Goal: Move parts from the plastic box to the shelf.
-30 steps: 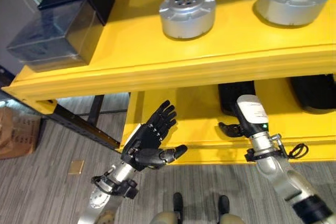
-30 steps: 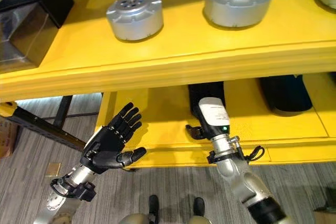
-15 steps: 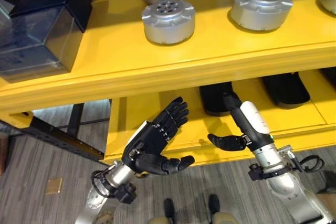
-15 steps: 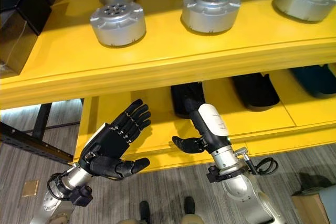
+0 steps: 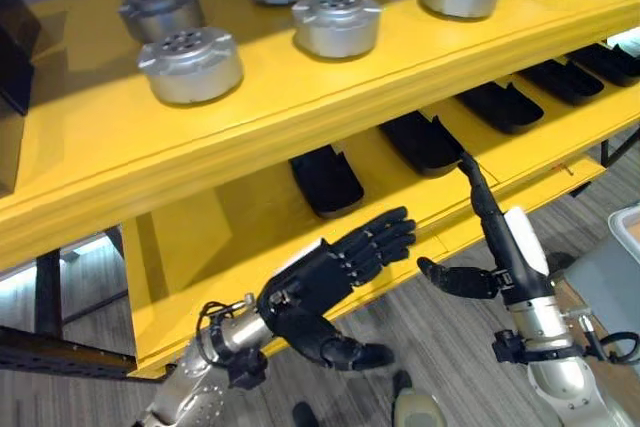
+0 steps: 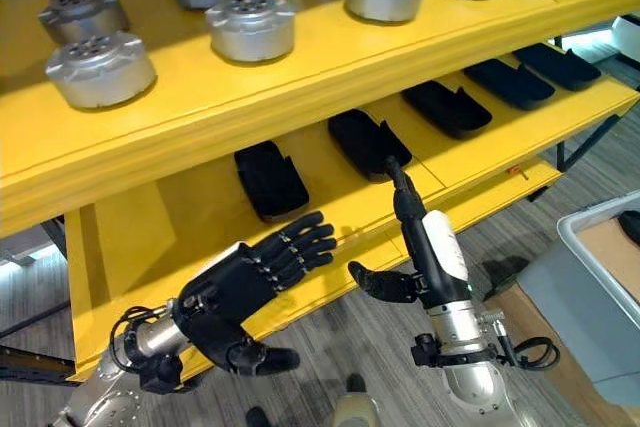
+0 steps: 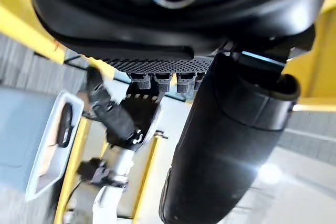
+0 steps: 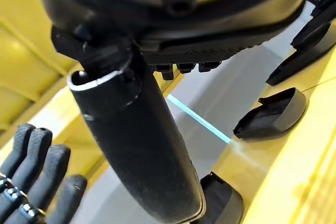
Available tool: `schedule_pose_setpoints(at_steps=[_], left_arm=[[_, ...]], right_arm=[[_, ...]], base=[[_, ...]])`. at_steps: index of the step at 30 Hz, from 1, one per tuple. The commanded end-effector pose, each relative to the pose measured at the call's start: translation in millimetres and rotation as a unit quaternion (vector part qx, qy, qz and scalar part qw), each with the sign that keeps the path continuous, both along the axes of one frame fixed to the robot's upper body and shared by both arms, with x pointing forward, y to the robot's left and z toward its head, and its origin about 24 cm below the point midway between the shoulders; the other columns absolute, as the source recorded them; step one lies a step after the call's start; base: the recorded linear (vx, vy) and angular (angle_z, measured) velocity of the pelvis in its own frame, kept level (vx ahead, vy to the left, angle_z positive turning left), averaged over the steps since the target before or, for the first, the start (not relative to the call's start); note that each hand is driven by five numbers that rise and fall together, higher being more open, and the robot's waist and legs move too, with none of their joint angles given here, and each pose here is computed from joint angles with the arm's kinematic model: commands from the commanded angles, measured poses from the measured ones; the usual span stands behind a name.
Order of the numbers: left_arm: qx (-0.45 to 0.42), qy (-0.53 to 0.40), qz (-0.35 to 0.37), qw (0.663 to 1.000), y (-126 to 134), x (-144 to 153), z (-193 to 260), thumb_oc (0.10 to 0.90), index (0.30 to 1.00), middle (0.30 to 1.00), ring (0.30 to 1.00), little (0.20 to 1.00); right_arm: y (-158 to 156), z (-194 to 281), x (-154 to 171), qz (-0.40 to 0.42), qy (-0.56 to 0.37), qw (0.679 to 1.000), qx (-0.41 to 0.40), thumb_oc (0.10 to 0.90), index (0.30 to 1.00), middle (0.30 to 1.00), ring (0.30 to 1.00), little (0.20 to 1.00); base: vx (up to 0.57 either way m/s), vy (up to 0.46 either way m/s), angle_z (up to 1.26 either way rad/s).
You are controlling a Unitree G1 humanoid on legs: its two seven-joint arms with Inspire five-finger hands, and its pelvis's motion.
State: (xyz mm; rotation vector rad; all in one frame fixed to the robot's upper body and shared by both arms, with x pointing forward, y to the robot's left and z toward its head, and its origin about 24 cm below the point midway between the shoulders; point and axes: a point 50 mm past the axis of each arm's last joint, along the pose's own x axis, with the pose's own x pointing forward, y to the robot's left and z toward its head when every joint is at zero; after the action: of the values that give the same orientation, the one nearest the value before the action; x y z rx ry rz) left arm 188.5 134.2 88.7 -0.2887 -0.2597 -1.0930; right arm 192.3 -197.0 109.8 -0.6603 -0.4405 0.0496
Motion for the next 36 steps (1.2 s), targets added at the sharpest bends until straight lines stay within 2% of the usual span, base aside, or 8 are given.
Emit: schedule_pose_setpoints(at_steps=[1,7,12,19,22,30,36], left_arm=[[-0.031,-0.091,0.028,0.995,4.4,1.4,27.3,0.9,1.0,1.0,1.0,1.0],[-0.031,-0.088,0.051,0.994,15.1,5.5,29.1,0.9,1.0,1.0,1.0,1.0],[-0.076,-0.068,0.064,0.993,12.4,7.3,29.3,0.9,1.0,1.0,1.0,1.0],[-0.1,-0.056,0.134,0.984,11.4,18.2,25.8,0.9,1.0,1.0,1.0,1.0],[-0.131,-0.046,0.18,0.974,23.4,21.2,20.4,0.9,1.0,1.0,1.0,1.0],[-0.139,-0.026,0.239,0.961,47.8,11.8,7.8,0.9,1.0,1.0,1.0,1.0],[-0.132,-0.015,0.234,0.963,45.6,7.4,3.2,0.9,1.0,1.0,1.0,1.0]], right_arm=[[12.5,41.2,9.7,0.039,-0.131,0.99,0.046,0.9,1.0,1.0,1.0,1.0],[19.5,35.1,24.1,0.023,-0.111,0.993,0.042,0.9,1.0,1.0,1.0,1.0],[14.6,29.1,35.0,-0.014,-0.089,0.995,0.035,0.9,1.0,1.0,1.0,1.0],[-9.3,3.1,50.2,-0.091,-0.021,0.994,0.054,0.9,1.0,1.0,1.0,1.0],[-25.3,-24.1,50.3,-0.134,0.021,0.989,0.051,0.9,1.0,1.0,1.0,1.0],[-34.1,-47.9,40.8,-0.121,0.079,0.987,0.069,0.9,1.0,1.0,1.0,1.0],[-24.1,-54.3,33.0,-0.116,0.095,0.985,0.088,0.9,1.0,1.0,1.0,1.0]], base=[[-0.2,-0.246,-0.68],[-0.09,-0.358,-0.92],[-0.07,-0.399,-0.61],[-0.07,-0.372,-0.5],[-0.01,-0.352,-0.71],[0.09,-0.17,-0.97],[0.09,-0.116,-0.97]])
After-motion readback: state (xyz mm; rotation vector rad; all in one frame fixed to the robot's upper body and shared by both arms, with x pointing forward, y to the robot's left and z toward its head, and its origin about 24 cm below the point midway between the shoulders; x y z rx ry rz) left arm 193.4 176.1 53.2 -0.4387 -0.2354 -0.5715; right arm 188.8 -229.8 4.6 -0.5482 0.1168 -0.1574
